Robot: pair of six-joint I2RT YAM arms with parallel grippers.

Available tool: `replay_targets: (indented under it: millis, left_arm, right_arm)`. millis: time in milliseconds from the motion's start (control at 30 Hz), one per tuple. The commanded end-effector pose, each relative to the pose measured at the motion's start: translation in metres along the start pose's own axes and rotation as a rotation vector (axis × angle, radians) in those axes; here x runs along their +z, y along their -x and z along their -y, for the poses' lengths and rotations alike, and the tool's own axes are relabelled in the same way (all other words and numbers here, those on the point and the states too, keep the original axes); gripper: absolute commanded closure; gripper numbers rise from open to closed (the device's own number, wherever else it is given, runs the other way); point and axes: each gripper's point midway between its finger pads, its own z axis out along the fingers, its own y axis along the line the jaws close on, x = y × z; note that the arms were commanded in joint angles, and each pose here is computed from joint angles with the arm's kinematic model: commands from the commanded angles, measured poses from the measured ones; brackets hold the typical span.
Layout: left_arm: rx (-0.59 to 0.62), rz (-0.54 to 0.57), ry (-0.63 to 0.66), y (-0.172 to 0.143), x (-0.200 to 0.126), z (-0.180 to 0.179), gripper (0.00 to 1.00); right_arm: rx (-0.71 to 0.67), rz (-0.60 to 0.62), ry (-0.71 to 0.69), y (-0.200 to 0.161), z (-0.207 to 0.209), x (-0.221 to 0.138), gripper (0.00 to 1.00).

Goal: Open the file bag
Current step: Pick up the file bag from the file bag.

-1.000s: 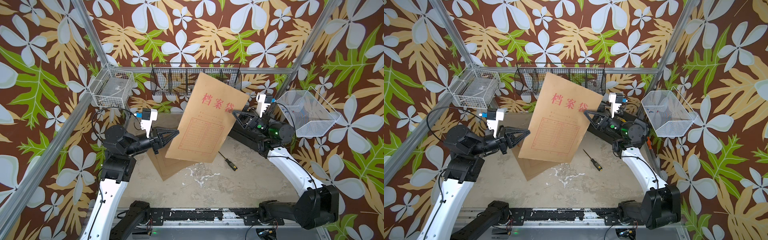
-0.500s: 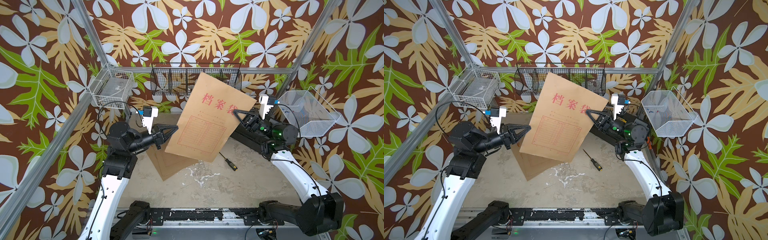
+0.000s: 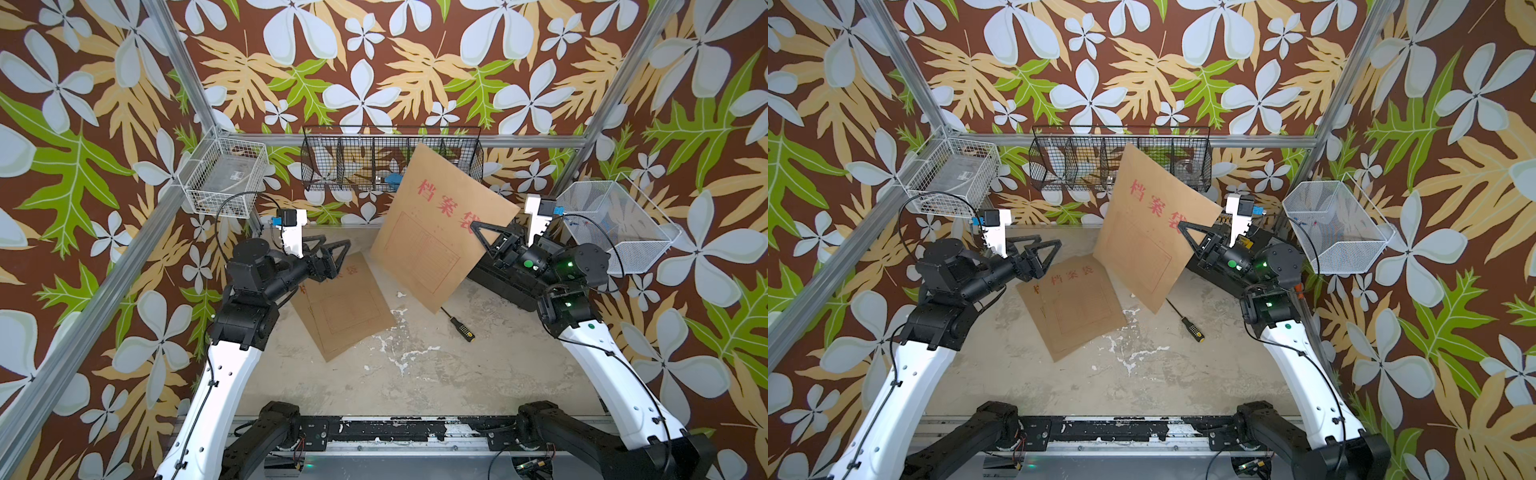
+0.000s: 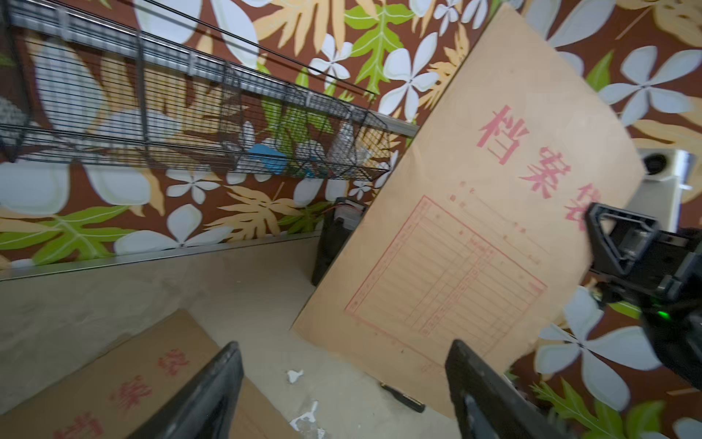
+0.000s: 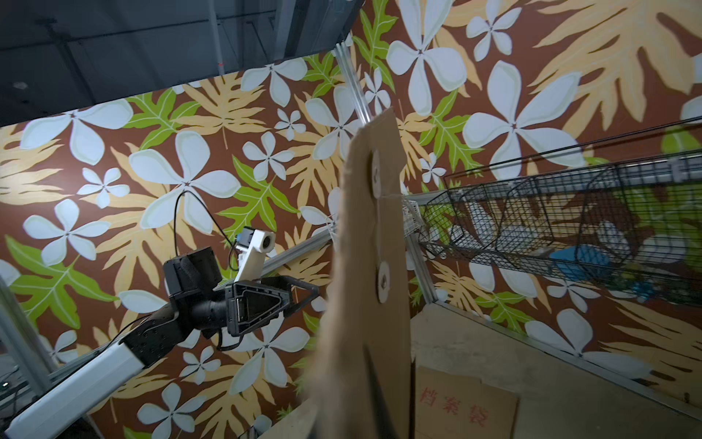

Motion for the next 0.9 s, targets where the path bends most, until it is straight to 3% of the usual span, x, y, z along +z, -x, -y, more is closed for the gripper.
replay_targets:
  millis: [0,267,400,500,867]
  left_arm:
    - [0.089,0.002,0.16,-0.006,0.007,-0.015,0.16]
    - [0.2,-0.077,0.108,-0.062,0.046,0.063,0.17]
    - [0.185,-0.051,0.002,-0.075,0.049,0.094,0.17]
    - [0.178,-0.057,-0.058,-0.082,0.05,0.109,0.18]
    - [0.244,-0.196,-0.122,-0.132,0.073,0.134,0.16]
  right_arm:
    - [0.056,0.041,-0.211,-0.005,0.035,-0.006,1.0]
    - [0.322,0.086,-0.419,-0.034,0.058,0.0,1.0]
    - [0.441,0.086,-0.586,-0.052,0.08,-0.003,1.0]
    - [0.525,0.094,-0.636,-0.061,0.087,-0.007,1.0]
    - [0.534,0.089,-0.835,-0.078,0.094,-0.014,1.0]
